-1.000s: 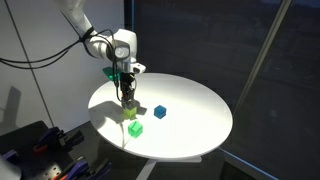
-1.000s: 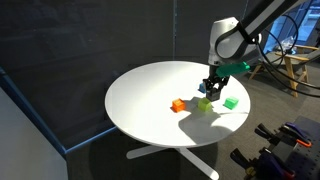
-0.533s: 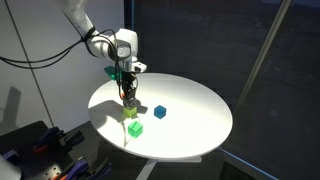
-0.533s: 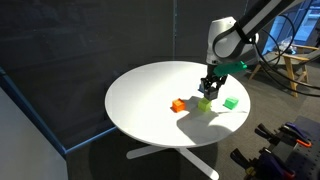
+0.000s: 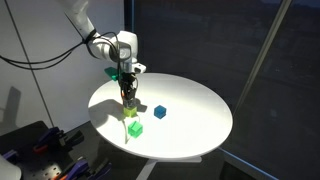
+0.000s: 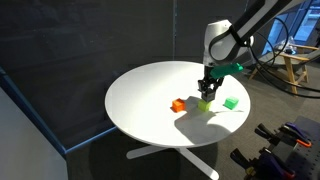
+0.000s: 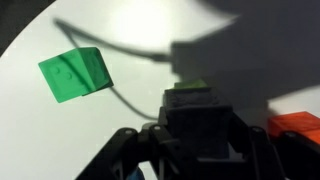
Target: Pick up the gray block and put it on the lime green block
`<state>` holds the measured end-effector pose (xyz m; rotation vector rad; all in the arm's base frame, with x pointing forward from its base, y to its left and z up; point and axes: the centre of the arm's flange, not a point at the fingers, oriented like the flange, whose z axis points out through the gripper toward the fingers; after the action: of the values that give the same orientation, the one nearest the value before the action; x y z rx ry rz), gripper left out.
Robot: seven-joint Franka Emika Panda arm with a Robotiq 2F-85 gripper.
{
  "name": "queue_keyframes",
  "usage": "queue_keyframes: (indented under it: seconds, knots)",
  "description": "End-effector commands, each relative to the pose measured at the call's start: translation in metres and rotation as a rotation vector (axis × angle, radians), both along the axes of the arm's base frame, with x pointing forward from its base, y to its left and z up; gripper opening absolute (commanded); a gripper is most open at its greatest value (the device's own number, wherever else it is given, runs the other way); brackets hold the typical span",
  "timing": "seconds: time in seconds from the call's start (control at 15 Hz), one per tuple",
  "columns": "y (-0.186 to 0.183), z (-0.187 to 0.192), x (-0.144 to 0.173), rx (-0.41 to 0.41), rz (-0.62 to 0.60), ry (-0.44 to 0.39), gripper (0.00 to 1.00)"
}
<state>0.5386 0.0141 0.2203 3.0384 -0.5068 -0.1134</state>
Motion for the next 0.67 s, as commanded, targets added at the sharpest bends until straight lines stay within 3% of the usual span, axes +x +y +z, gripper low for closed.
queue_keyframes:
  seconds: [0.0, 0.2, 0.27, 0.33, 0.53, 0.6]
  knots:
    - [-0.0002, -0.0038, 0.0089, 0.009, 0.002, 0.003, 0.31]
    - [0.0006, -0.0074, 0.0093, 0.009, 0.001, 0.008, 0.31]
    - [0.0009, -0.0083, 0.0092, 0.010, 0.000, 0.010, 0.81]
    - [0.0010, -0.0089, 0.0091, 0.010, 0.001, 0.010, 0.81]
    - [0.0018, -0.0104, 0.0079, 0.012, 0.003, 0.014, 1.00]
    - [0.0022, -0.0098, 0.0068, 0.015, 0.004, 0.017, 1.00]
